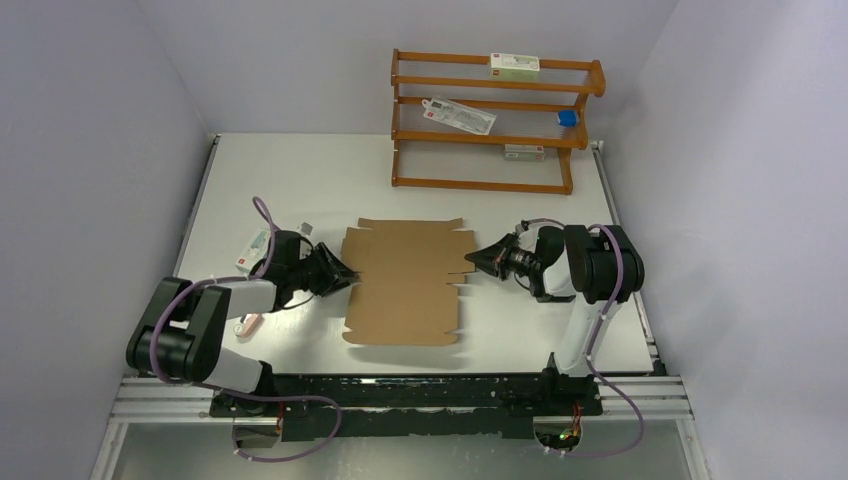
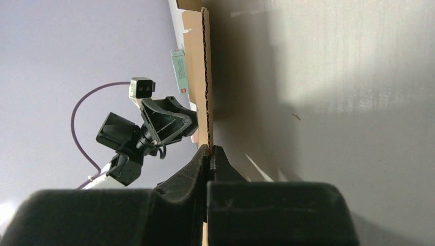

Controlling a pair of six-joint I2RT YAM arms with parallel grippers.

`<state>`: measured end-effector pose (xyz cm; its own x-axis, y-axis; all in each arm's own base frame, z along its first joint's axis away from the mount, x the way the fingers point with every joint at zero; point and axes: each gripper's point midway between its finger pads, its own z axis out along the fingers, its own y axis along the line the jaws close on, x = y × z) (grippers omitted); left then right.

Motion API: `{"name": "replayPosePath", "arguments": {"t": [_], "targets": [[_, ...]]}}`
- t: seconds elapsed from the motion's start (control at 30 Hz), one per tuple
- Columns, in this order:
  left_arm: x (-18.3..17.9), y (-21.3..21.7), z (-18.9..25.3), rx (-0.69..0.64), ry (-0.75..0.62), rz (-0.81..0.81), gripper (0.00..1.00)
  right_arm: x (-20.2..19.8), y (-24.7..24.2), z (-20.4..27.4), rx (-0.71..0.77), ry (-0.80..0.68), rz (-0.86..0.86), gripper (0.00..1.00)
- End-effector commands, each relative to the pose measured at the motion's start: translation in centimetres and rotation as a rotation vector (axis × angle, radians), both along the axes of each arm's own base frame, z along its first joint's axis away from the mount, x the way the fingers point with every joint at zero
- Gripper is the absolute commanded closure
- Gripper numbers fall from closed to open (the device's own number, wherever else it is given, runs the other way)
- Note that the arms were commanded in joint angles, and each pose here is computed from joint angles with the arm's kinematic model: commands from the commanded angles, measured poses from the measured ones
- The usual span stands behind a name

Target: Fold the paper box

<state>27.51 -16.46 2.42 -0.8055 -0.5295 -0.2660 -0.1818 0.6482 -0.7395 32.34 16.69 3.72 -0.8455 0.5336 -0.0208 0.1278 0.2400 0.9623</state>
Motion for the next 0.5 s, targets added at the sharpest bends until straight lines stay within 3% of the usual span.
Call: {"name": "replayPosePath", "arguments": {"t": [0.0,0.47], "targets": [[1.00,-0.42,0.46,-0.042,-0.027,-0.001,0.58,0.33,-0.03,0.64,-0.013,-0.032,0.013,1.00],[1.53,-0.03,1.22,0.000,-0.083,-0.009,0.75,0.92,-0.87,-0.11,-0.189,-0.053,0.025,1.00]]}}
